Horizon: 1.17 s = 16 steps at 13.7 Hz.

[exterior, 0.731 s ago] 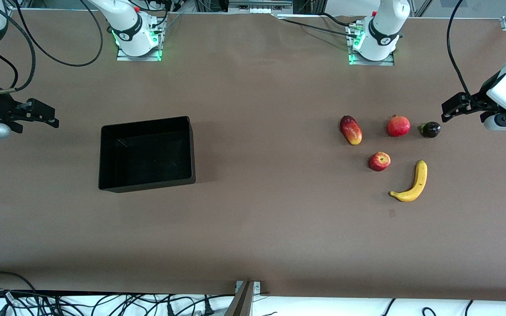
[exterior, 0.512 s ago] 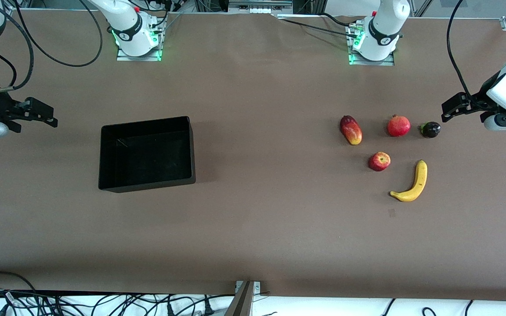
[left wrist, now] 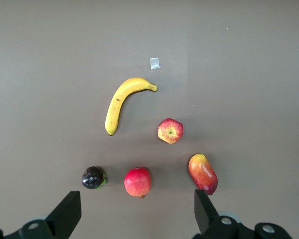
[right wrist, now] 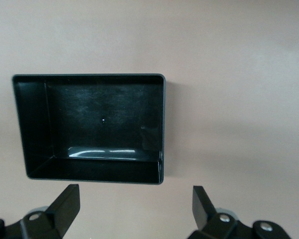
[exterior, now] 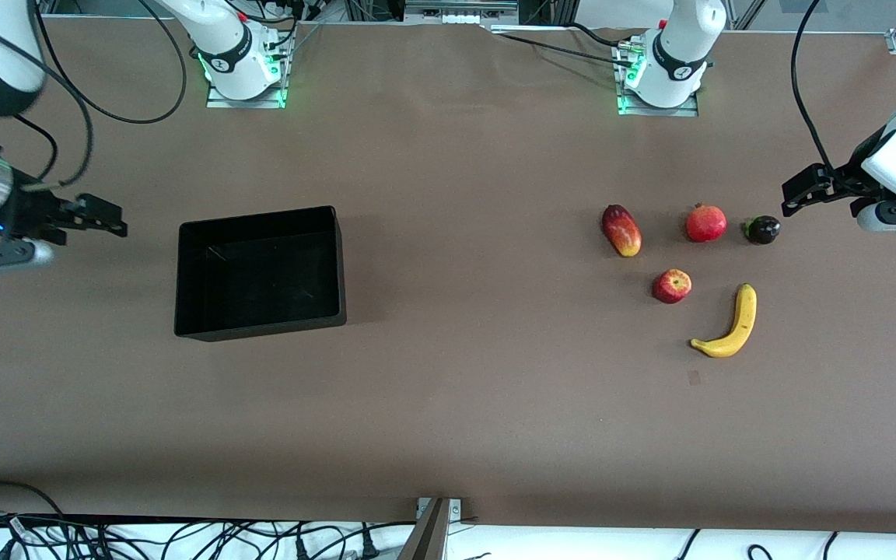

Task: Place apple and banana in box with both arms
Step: 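Reach the right gripper toward the black box's rim, then grip the box rim with the right gripper and slide it toward the fruit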

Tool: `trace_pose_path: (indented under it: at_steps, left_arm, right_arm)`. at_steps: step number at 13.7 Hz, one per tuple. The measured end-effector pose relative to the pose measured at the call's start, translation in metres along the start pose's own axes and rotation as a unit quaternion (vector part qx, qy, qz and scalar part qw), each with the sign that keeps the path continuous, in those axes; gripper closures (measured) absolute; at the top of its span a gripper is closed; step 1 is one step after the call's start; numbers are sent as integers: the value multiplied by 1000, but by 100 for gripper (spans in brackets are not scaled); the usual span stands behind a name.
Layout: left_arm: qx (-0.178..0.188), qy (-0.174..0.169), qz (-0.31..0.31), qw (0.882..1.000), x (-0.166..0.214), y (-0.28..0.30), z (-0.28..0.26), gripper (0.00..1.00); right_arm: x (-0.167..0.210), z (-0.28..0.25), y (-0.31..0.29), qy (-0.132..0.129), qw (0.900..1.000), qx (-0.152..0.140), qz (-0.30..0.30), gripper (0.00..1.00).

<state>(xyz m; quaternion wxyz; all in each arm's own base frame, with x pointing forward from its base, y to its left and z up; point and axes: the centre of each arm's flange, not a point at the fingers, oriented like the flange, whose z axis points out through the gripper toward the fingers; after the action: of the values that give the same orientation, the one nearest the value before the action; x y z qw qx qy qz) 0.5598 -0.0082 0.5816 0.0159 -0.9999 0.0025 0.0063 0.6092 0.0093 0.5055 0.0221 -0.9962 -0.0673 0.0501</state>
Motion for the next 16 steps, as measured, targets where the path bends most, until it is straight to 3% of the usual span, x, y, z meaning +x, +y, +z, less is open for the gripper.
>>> trace_pose_path:
  at_steps: [3, 6, 13, 15, 16]
  left_arm:
    - [0, 0, 0, 1000, 0, 0, -1, 0]
    - [0, -2, 0, 1000, -1, 0, 0, 0]
    - [0, -17, -2, 1000, -4, -2, 2, 0]
    - [0, -17, -2, 1000, -4, -3, 2, 0]
    - [0, -17, -2, 1000, -4, -3, 2, 0]
  right_arm:
    - [20, 73, -1, -10, 1000, -5, 19, 0]
    - [17, 141, -5, -6, 999, -10, 32, 0]
    - [2, 216, 12, 3, 999, -17, 46, 0]
    - [-5, 247, 17, 3, 999, -21, 50, 2]
    - [-8, 258, 17, -2, 998, -21, 52, 13]
